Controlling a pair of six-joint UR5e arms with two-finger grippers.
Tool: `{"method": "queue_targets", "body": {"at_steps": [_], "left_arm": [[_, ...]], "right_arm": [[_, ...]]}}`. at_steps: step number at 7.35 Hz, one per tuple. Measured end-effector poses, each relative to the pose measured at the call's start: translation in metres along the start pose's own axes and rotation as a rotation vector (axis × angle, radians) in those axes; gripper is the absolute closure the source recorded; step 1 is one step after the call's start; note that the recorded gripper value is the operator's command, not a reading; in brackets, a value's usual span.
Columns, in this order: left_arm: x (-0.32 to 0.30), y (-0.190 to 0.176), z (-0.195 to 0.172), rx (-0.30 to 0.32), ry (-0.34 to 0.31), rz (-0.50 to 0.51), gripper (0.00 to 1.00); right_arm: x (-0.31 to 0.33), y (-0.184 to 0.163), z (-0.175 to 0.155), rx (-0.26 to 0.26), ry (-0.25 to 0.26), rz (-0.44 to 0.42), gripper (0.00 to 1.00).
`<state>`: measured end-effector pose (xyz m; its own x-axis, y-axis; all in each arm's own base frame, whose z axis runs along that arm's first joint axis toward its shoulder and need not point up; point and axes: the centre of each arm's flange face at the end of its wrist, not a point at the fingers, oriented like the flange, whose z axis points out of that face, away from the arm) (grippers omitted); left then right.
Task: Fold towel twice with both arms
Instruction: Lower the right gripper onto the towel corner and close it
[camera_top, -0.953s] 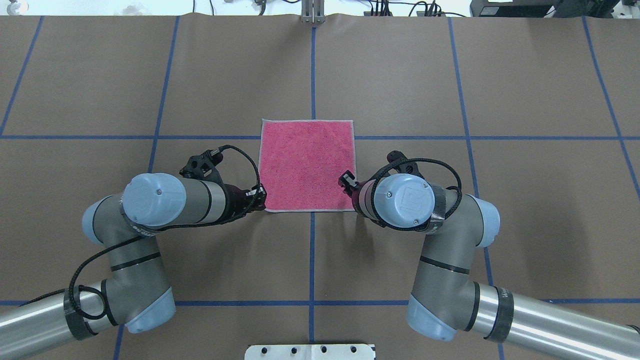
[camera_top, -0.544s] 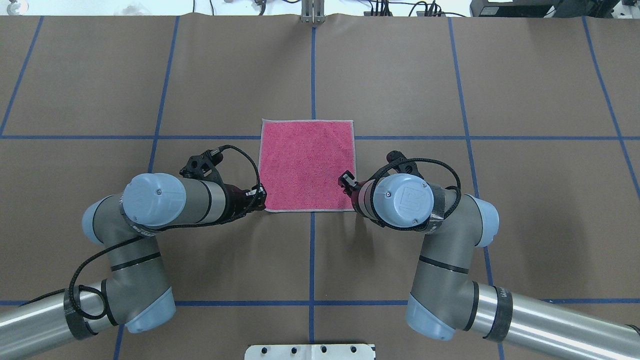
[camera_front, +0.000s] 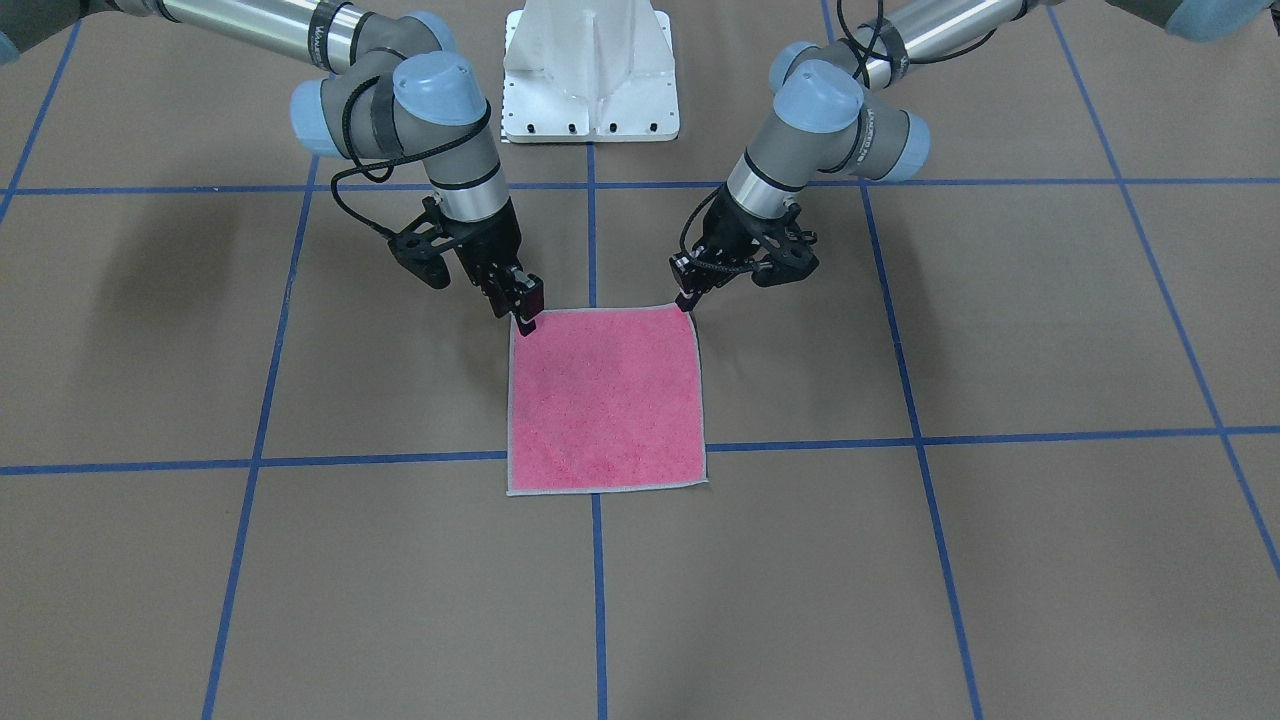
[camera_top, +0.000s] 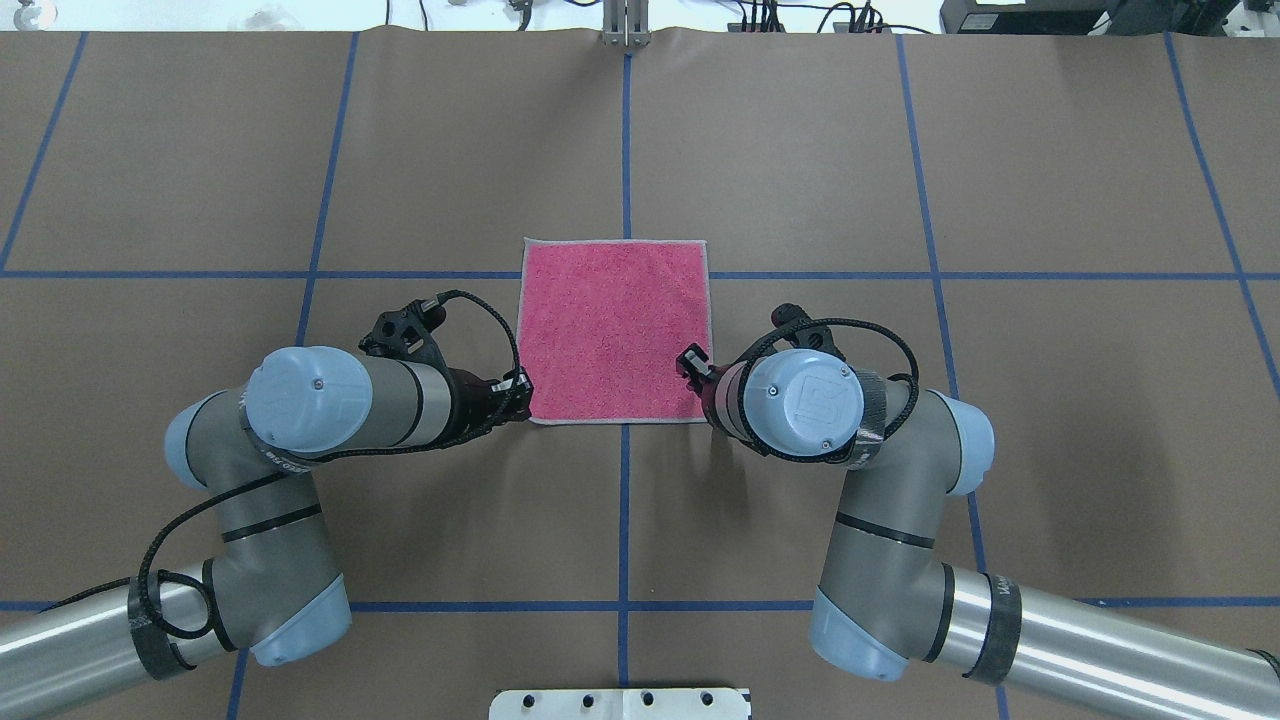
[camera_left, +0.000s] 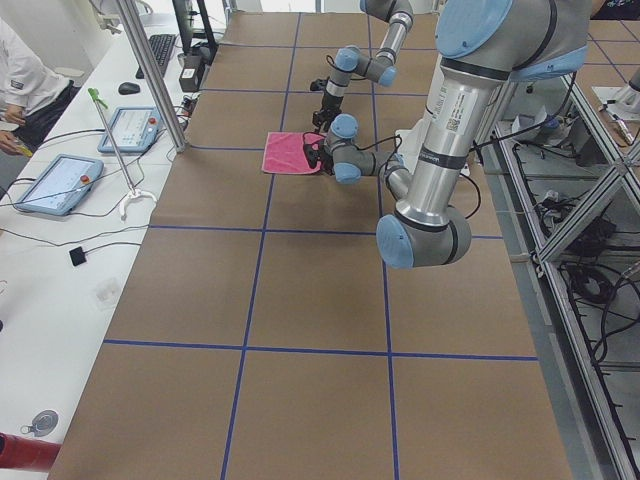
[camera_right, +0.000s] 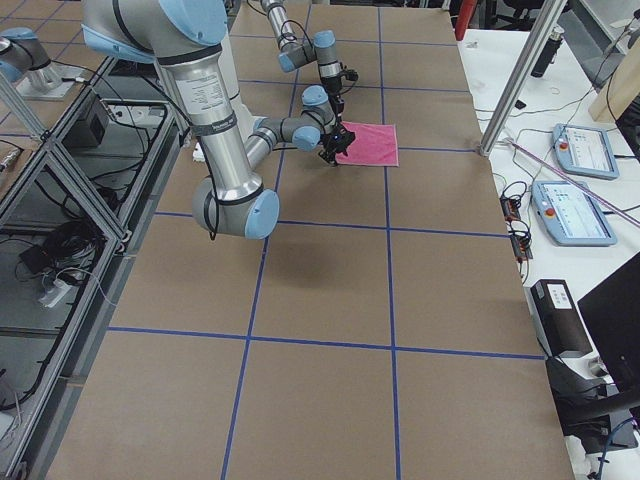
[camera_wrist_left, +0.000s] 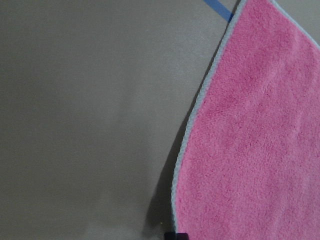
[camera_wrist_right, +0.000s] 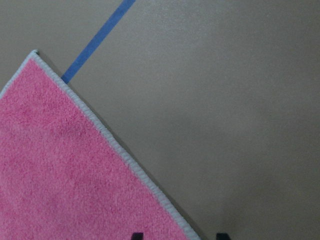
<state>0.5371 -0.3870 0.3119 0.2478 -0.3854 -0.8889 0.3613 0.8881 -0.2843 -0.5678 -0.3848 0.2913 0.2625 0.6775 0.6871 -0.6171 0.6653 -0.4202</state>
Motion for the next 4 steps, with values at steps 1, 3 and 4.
{"method": "queue_targets", "body": {"at_steps": [1, 3, 4], "left_arm": [[0.0, 0.0, 0.0001, 0.0, 0.0, 0.0, 1.0], [-0.0003, -0.0001, 0.0002, 0.0, 0.0, 0.0, 1.0], [-0.0004, -0.0002, 0.0002, 0.0, 0.0, 0.0, 1.0]], "right_arm": [[-0.0005, 0.0007, 0.0008, 0.001, 0.001, 0.0, 0.47], [-0.0015, 0.0013, 0.0005, 0.0, 0.0, 0.001, 0.56], [-0.0017, 0.0016, 0.0003, 0.0, -0.001, 0.003, 0.56]]}}
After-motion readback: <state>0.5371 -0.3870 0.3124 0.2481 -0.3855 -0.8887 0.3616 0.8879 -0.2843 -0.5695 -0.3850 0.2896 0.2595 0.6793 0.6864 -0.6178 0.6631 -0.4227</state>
